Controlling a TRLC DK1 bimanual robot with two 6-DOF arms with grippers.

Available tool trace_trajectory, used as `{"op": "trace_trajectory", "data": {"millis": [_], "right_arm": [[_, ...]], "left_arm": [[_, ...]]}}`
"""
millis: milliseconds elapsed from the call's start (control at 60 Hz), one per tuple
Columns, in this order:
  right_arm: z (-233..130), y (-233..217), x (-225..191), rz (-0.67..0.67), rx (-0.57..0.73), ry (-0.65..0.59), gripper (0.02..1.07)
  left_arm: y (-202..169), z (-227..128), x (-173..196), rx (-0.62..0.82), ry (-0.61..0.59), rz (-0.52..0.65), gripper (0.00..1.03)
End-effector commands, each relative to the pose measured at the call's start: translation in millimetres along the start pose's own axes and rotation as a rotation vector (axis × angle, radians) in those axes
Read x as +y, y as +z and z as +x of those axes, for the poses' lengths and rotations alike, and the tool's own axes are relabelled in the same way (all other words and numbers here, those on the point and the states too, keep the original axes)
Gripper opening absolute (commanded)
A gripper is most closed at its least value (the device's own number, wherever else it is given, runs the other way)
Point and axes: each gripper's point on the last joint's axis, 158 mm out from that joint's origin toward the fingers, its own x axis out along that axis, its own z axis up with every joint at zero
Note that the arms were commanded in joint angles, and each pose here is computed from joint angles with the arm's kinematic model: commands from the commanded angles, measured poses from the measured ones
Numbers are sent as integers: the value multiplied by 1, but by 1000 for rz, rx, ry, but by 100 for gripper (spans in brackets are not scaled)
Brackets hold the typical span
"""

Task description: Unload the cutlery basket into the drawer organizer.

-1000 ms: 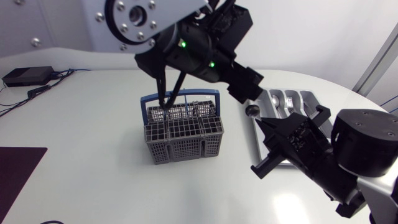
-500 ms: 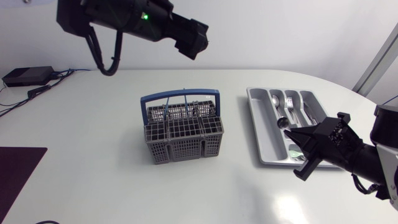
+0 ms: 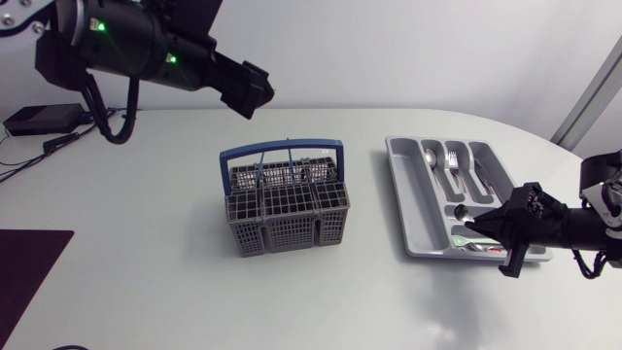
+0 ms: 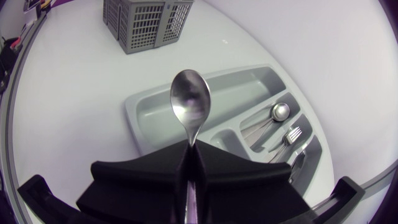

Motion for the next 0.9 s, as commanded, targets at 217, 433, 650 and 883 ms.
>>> {"op": "trace_trajectory", "data": {"millis": [217,433,650,883], "right_arm": [[15,-64,-17,-192,117,92,8],[16,-90,-9,-244,192,153,8],[13,-90,-11,-267,212,139,30],[-9,-56,-32,-268,183,9,60]], "left_arm": [[-29,-6,14,43,21,23,95],[-44,-6,22,62,13,32,96],[-55,-13,42,60,22,23,97],[-77,-22,80,39,32,8,97]]}}
